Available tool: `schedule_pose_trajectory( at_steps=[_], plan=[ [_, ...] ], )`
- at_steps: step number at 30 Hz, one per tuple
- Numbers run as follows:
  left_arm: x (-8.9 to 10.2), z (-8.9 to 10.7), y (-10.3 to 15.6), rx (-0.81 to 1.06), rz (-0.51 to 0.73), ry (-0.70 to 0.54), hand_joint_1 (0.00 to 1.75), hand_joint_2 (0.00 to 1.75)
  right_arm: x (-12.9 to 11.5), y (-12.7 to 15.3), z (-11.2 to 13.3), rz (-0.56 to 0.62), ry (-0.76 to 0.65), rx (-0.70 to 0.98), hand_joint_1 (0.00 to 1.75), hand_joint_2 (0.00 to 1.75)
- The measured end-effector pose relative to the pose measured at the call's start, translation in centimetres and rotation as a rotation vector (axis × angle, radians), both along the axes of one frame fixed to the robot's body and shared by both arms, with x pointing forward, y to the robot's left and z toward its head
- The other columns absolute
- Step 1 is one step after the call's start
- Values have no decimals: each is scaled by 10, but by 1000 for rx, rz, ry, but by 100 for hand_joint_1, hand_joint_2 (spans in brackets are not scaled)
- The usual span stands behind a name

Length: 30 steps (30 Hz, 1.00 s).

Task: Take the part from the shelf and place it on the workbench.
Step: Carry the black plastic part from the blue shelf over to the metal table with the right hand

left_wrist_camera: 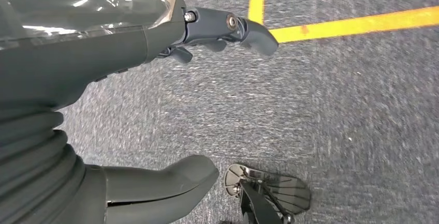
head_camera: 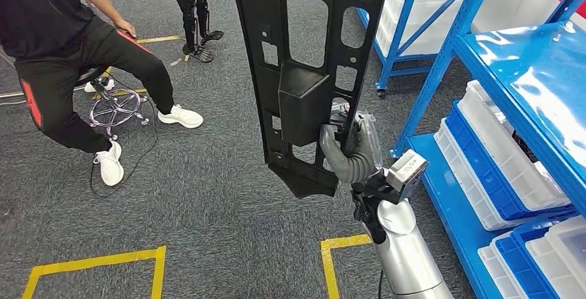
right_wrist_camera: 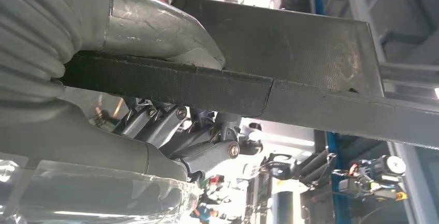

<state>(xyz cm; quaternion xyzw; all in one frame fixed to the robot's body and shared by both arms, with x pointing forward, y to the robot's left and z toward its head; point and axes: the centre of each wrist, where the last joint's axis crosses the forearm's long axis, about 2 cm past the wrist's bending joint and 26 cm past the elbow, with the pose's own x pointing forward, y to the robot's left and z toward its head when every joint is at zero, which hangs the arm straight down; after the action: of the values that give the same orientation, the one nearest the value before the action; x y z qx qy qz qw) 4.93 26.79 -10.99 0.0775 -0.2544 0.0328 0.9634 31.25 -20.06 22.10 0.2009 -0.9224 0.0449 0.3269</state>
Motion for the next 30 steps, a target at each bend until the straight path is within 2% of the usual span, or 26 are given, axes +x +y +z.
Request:
schedule_pose_trajectory(
  at_steps=[11, 30],
  plan=[
    [1, 0, 7, 16, 38, -17, 0, 175, -4, 10, 0, 27, -3, 20, 175, 175],
    [-3, -1, 6, 12, 52, -43, 0, 175, -9, 11, 0, 27, -12, 28, 175, 175]
  ],
)
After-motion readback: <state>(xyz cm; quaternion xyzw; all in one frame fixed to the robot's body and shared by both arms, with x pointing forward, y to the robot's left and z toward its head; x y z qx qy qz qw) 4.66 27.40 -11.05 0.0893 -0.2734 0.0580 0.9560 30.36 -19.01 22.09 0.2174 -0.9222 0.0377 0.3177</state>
